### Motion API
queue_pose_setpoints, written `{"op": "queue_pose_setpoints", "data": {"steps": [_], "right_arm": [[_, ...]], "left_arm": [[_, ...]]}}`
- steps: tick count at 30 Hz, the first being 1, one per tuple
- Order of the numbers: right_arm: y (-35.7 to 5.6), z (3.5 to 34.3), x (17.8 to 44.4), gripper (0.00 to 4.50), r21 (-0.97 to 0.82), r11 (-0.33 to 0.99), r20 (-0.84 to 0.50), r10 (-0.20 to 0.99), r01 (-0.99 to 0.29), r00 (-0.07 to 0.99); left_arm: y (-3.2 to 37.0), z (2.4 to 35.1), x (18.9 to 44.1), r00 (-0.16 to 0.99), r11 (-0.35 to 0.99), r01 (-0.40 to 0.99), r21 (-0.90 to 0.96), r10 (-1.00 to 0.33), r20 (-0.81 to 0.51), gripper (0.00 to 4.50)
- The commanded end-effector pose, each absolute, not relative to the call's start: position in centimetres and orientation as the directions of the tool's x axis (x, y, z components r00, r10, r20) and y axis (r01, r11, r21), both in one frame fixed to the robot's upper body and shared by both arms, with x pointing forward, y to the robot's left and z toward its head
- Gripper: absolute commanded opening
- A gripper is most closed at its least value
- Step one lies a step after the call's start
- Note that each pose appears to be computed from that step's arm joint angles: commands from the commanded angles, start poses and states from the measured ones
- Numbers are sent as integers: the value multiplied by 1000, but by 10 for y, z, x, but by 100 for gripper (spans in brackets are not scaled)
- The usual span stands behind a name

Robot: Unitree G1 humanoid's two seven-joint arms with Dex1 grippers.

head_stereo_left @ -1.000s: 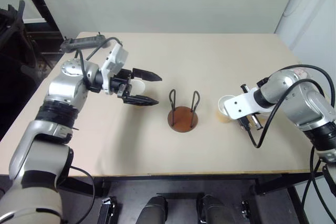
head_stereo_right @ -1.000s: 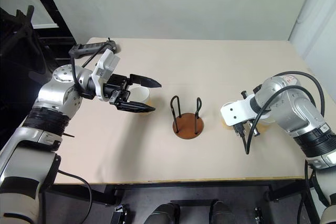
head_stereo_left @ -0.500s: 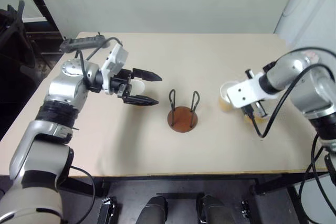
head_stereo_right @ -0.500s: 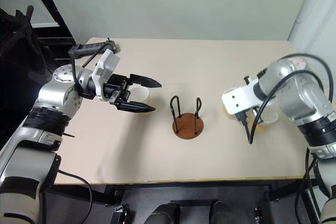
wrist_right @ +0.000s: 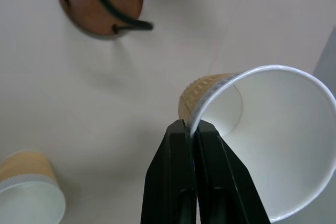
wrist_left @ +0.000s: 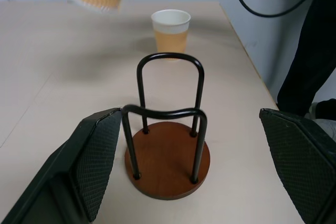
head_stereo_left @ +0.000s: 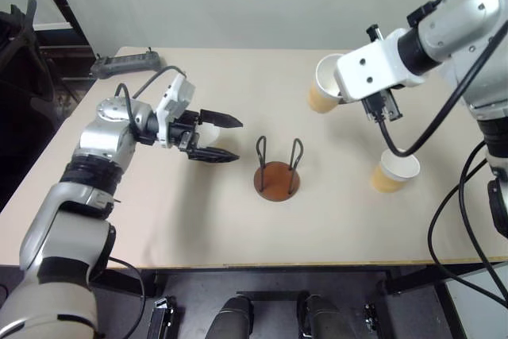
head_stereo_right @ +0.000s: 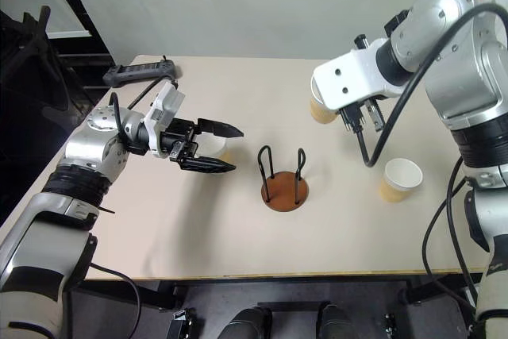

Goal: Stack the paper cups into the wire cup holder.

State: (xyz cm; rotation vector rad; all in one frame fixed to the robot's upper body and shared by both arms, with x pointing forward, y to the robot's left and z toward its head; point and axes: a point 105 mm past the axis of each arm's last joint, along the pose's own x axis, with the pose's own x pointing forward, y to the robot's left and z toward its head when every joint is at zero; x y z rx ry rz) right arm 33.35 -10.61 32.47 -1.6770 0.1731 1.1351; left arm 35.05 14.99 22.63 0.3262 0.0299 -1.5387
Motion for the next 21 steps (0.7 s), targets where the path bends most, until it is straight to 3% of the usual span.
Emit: {"op": "queue_pose_setpoints", "data": {"steps": [1,11,21], "right_arm": [[-97,338,323,3,-684,-449,-729,431,-575,532],[-85,326,298,3,-604,-475,-792,448,-641,414],[-67,322,293,3,-565,-507,-815,463,-651,347]], "left_arm": [[146,233,347,3,-50,974,221,-973,-231,450],[138,230,352,-9,-62,972,226,-973,-230,450],[136,224,355,-8,-62,971,232,-974,-227,450]]}}
